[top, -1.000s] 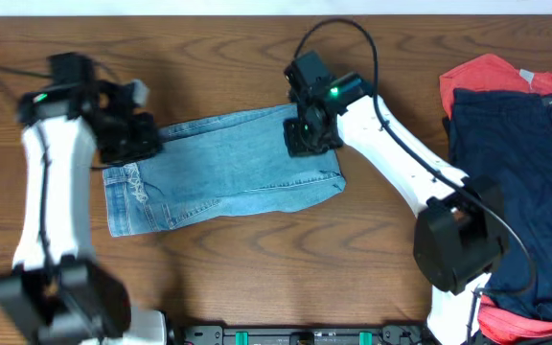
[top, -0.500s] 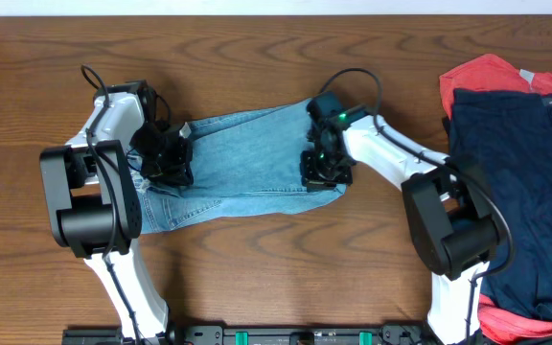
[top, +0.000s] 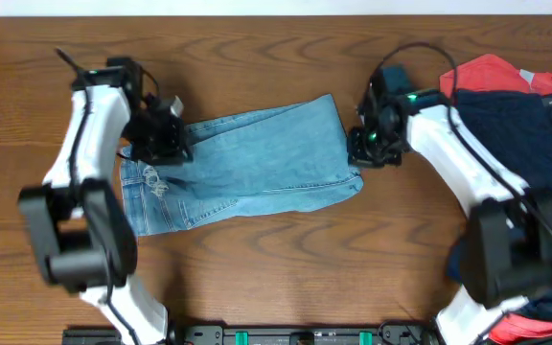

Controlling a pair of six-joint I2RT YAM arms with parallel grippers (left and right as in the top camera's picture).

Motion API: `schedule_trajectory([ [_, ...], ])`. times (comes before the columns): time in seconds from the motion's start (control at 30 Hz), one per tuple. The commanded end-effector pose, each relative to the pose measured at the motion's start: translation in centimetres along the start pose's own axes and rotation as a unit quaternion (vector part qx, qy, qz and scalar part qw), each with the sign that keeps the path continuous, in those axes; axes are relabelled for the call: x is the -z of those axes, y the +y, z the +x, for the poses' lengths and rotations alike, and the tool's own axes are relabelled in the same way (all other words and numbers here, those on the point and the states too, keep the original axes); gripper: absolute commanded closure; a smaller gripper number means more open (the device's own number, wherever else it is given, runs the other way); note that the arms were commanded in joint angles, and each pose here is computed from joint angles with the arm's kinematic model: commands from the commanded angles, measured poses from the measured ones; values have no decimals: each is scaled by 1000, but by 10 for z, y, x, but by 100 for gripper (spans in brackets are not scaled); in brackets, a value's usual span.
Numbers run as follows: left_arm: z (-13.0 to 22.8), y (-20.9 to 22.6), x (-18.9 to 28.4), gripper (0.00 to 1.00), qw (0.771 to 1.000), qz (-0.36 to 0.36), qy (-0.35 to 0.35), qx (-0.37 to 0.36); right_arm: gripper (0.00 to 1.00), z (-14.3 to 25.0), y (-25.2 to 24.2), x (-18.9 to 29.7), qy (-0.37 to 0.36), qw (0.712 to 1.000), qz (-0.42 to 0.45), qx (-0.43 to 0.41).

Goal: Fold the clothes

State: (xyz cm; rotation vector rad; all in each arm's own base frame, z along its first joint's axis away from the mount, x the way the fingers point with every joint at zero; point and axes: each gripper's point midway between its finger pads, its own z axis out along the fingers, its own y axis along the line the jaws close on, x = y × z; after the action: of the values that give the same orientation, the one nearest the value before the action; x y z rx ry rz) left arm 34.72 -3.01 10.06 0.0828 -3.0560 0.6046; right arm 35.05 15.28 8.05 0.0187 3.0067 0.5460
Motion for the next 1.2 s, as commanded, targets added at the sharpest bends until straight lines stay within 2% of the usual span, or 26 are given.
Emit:
schedule_trajectory([
  [0.0, 1, -17, 42, 67, 998, 2, -58, -19, 93, -3, 37, 31, -48, 996, -44, 69],
  [0.13, 11, -20, 53, 64, 998, -4, -60, -18, 92, -5, 64, 23, -62, 992, -61, 92],
  [0.2, 21, -13, 45, 78, 999, -18, -37, -9, 92, -4, 74, 8, -55, 992, -64, 98],
  [0.23, 25, -8, 40, 81, 999, -24, -27, -5, 92, -3, 78, 0, -50, 992, -65, 97],
  [0.37, 39, 8, 6, 81, 999, -33, -1, 5, 95, 3, 86, -47, -17, 992, -60, 106],
  [0.5, 49, 30, -37, 81, 998, -46, -1, 39, 99, 15, 74, -91, 30, 997, -40, 60],
  [0.67, 69, 73, -76, 81, 987, -124, -8, 106, 99, 27, 52, -121, 73, 997, -16, 26],
  [0.9, 67, 77, -76, 78, 984, -134, -16, 117, 96, 29, 52, -111, 82, 995, -34, 47],
  [1.07, 62, 65, -45, 72, 984, -135, -5, 116, 89, 21, 75, -70, 51, 988, -91, 115],
  [1.17, 58, 56, -22, 69, 984, -135, -11, 113, 79, 12, 83, -37, 13, 984, -103, 142],
])
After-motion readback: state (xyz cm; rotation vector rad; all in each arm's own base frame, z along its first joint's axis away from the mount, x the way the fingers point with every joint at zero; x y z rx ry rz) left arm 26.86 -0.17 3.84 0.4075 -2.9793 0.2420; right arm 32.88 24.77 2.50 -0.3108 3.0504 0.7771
